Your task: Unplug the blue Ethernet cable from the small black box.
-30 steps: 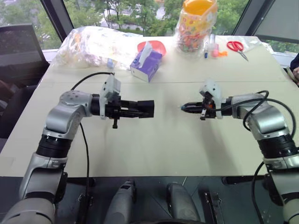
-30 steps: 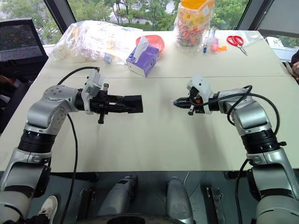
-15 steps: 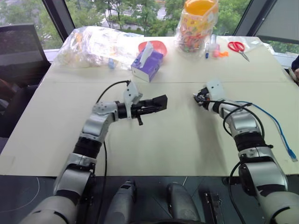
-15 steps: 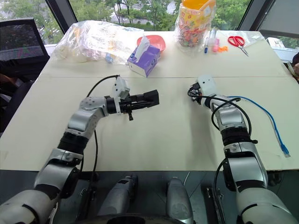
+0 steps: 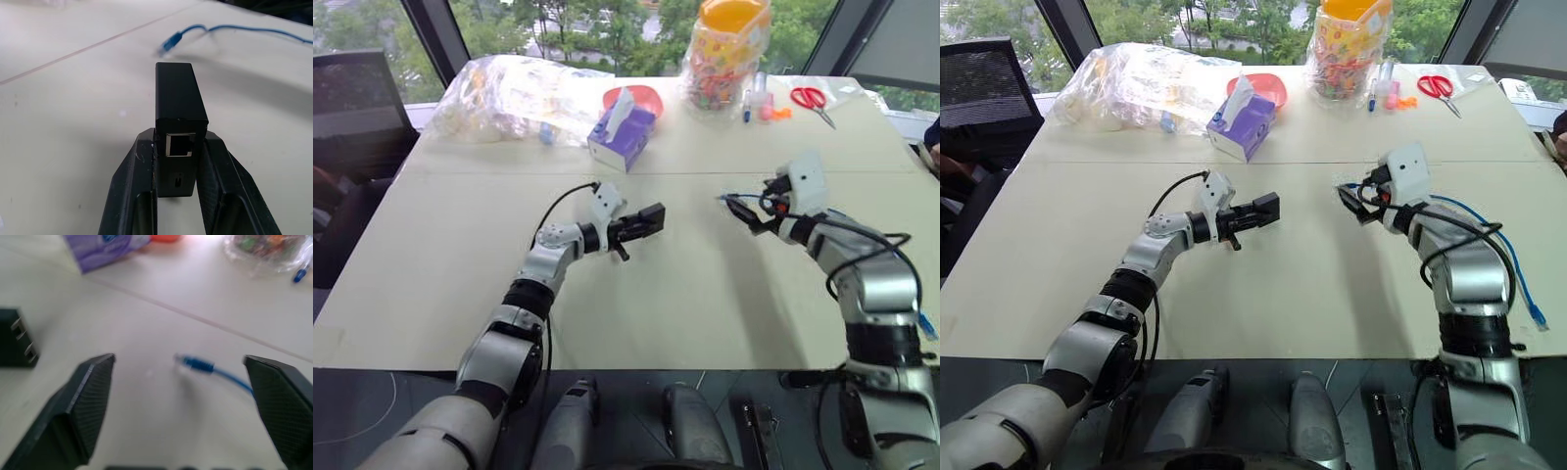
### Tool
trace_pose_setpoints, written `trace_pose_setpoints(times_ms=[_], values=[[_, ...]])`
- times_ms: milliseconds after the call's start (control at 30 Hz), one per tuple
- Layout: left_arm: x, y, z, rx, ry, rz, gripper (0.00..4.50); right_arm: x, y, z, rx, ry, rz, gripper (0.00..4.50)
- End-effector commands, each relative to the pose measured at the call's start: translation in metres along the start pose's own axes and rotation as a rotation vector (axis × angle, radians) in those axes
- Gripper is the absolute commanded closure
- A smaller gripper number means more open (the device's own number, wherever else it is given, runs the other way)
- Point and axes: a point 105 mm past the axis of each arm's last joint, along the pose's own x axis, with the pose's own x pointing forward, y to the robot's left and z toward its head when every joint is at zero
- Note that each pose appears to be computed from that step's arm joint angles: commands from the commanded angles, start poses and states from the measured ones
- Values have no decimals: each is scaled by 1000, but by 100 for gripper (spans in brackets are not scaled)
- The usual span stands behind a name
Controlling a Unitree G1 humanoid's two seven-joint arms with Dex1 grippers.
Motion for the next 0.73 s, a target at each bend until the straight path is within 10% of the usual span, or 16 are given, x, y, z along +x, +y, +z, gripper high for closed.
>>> trace_pose_setpoints(times_ms=[33,300,733], values=[[-2,5,-9,11,23,21,351,-18,29,6,-38,-17,119,14],[-14,13,-18,36,58,30,20,-39,38,-15,-15,56,162,12],[-65,14,21,43,-18,23,3,-59,32,-21,1,80,178,12]])
